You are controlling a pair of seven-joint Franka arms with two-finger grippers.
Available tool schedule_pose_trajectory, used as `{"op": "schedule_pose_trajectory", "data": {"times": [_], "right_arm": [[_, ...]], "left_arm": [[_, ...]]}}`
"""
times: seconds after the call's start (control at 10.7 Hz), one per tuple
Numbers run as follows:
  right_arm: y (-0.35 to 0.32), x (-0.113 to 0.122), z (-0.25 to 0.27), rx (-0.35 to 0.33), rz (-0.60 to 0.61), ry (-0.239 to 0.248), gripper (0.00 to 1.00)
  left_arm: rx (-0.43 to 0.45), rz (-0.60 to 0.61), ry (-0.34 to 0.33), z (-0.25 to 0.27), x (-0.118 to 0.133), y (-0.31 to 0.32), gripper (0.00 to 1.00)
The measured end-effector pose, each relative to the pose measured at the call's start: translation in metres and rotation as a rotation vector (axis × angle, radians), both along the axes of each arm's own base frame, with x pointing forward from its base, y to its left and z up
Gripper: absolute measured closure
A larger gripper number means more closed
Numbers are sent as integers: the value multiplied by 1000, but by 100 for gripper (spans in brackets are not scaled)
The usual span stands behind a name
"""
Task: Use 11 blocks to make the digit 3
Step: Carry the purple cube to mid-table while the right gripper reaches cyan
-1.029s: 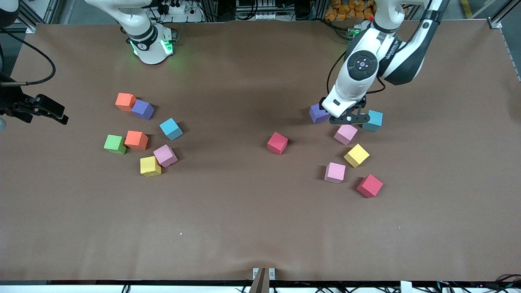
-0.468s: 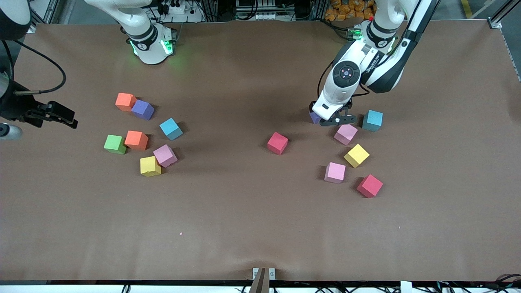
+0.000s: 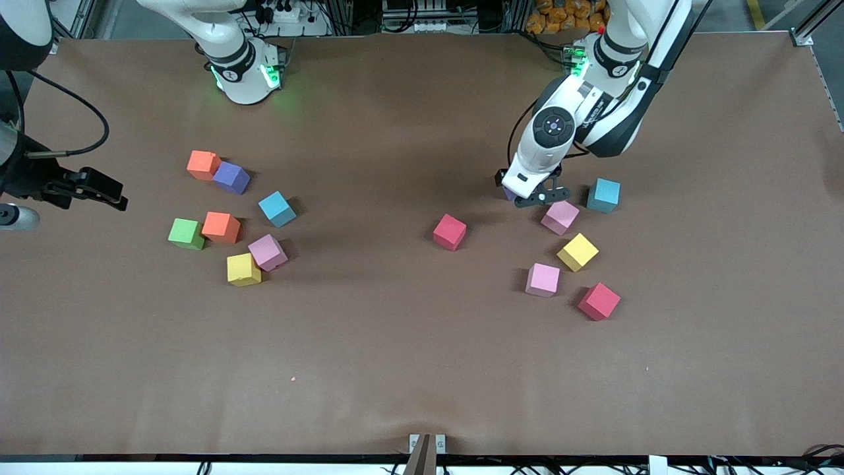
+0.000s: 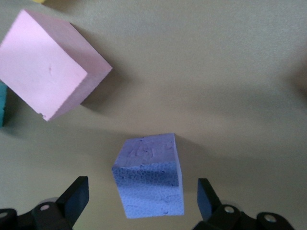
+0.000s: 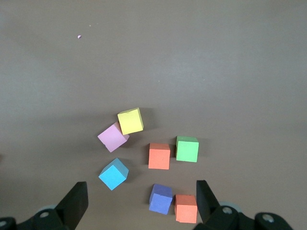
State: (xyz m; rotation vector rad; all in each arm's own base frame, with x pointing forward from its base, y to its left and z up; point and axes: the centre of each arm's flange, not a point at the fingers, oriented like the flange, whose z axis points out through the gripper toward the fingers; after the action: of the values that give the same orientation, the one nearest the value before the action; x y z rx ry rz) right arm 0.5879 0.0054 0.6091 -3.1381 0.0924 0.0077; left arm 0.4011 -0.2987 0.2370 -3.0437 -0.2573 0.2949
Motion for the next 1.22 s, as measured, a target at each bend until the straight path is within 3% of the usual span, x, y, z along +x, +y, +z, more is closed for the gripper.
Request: {"op": "schedule_pose_trajectory", "data": {"times": [0.47,0.84,1.03,1.12,1.22], "right_arm": [[-5,-5,9,-7,-8,-9,0],[1,-3,-16,-7,4,38,0],[13,4,-44,-7,24,36,0],[17,6,-61,-7,30,32,0],[17,8,-79,-7,32,29,0]], "left_arm": [[-2,6,35,-23,-4,0,0],[6,6,75,-42,-9,1,2],[4,7,85,-49,-11,1,29],[1,3,84,-49,-11,-2,39],[-2,-15,81,-48,-15,-10,41]]}}
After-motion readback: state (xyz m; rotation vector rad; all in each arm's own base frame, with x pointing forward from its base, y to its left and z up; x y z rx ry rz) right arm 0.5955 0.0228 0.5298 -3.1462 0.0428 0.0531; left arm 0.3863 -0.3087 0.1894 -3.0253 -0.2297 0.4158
